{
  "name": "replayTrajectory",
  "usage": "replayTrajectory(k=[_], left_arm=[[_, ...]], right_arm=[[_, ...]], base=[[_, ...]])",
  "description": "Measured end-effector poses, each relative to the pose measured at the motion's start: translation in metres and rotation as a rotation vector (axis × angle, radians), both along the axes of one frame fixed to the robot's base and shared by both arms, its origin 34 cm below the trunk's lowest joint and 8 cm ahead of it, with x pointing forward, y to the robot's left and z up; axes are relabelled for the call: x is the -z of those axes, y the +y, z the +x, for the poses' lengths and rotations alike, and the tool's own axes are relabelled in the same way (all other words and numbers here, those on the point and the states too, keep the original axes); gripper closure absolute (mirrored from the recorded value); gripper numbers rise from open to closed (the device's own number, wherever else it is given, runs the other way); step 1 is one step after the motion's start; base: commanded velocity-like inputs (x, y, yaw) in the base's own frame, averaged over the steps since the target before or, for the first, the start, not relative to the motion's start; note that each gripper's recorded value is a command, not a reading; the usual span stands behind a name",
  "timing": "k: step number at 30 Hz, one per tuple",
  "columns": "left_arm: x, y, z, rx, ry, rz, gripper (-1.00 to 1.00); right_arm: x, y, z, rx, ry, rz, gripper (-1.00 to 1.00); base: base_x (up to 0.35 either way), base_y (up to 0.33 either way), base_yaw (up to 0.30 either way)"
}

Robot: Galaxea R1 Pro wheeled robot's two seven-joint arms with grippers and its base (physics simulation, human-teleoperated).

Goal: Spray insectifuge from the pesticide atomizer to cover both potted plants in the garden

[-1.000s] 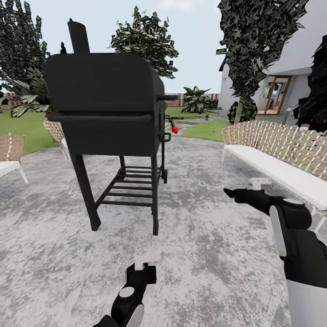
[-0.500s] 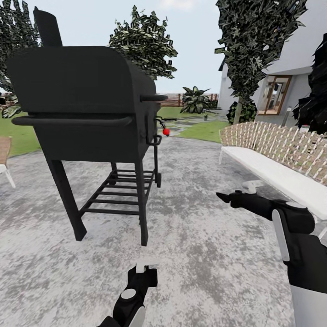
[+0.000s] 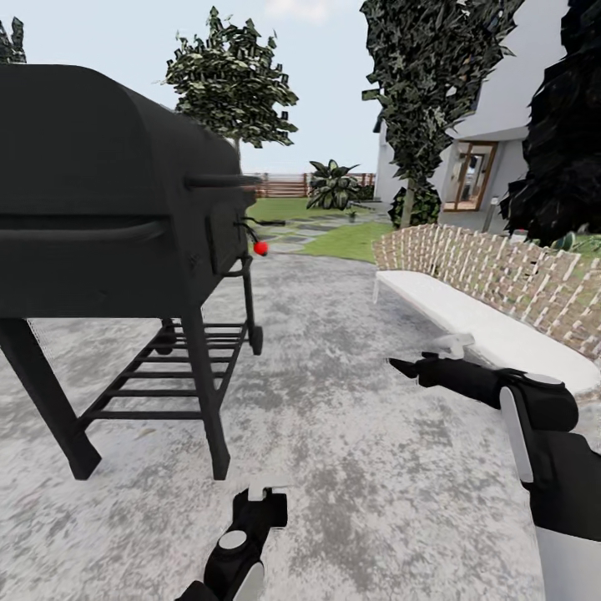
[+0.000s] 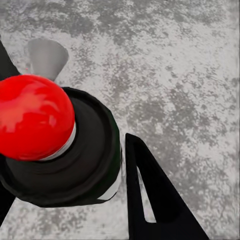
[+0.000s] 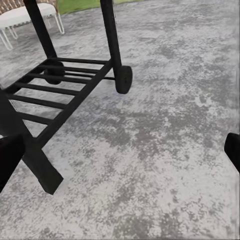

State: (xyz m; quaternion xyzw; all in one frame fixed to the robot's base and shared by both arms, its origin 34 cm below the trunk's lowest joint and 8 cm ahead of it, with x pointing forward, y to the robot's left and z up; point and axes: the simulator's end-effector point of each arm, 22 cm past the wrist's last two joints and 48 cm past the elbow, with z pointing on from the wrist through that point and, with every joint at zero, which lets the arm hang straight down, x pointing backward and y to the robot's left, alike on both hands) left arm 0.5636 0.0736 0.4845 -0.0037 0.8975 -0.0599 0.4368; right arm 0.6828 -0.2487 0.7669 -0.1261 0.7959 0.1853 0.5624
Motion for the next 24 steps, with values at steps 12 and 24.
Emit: replayTrajectory(k=[12,24], left_arm=[[-0.007,0.012,0.006,-0.021,-0.018,0.0,1.0],[-0.006,0.001,0.009,0.066,-0.021,-0.088,1.0]], right_arm=[[-0.005,-0.002,0.002,0.001,-0.032,-0.01,-1.0],[-0.006,-0.002,0.002,0.0,-0.036,-0.01,-1.0]], base=[[0.255,-0.249,-0.016],[0.259,-0.226,0.126]])
